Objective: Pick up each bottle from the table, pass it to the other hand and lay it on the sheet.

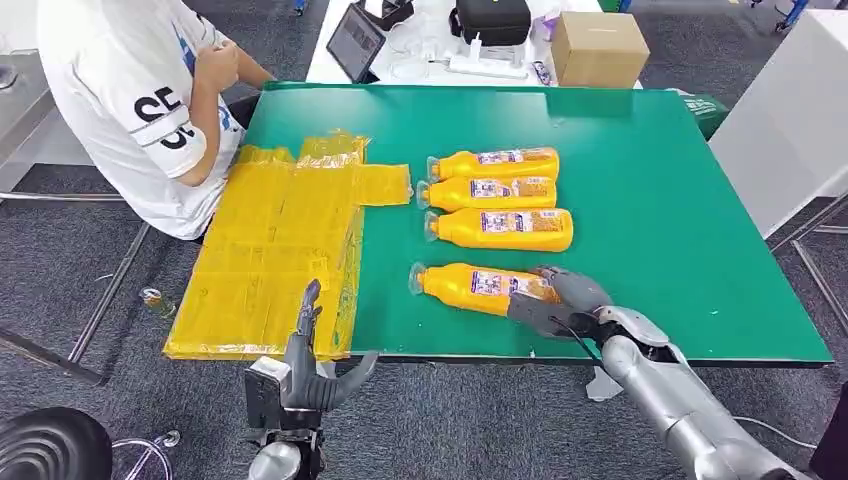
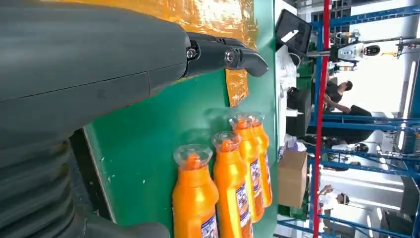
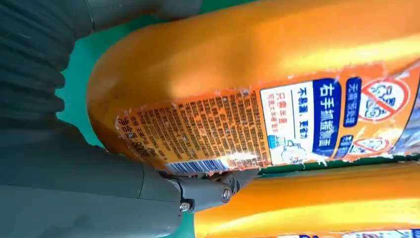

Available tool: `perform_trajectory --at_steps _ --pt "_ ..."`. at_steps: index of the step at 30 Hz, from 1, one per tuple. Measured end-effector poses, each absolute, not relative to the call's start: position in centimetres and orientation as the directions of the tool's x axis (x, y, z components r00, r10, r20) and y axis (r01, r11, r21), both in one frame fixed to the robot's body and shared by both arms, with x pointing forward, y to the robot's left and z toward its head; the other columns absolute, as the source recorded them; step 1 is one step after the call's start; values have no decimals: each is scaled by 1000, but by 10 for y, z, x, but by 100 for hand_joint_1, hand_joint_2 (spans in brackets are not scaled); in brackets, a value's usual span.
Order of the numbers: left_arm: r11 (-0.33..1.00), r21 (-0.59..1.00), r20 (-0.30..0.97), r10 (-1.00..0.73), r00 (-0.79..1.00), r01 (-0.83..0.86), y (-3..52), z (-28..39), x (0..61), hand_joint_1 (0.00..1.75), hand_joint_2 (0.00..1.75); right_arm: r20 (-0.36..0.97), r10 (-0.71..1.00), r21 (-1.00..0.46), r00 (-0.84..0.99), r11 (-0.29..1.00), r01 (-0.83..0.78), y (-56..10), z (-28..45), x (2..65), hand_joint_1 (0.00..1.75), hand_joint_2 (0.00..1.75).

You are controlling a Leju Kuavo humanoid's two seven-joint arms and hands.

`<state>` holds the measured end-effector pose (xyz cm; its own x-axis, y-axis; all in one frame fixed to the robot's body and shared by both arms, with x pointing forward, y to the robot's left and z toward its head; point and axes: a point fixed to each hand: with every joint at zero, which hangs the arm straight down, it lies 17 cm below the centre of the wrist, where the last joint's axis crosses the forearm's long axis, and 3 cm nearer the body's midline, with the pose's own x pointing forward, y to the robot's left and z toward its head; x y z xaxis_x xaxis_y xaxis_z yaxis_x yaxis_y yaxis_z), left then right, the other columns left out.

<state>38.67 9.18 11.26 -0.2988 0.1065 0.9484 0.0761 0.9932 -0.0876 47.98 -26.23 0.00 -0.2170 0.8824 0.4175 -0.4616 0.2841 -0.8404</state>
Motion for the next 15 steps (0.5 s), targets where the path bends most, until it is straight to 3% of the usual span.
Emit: perform_trajectory --at_steps 11,15 --pt "992 -95 950 114 -289 79 91 111 387 0 175 505 826 -831 -251 388 -398 -238 10 468 175 175" --pt "992 -95 951 114 -287 78 92 110 386 0 175 593 747 -800 -300 506 -322 -217 33 460 175 175"
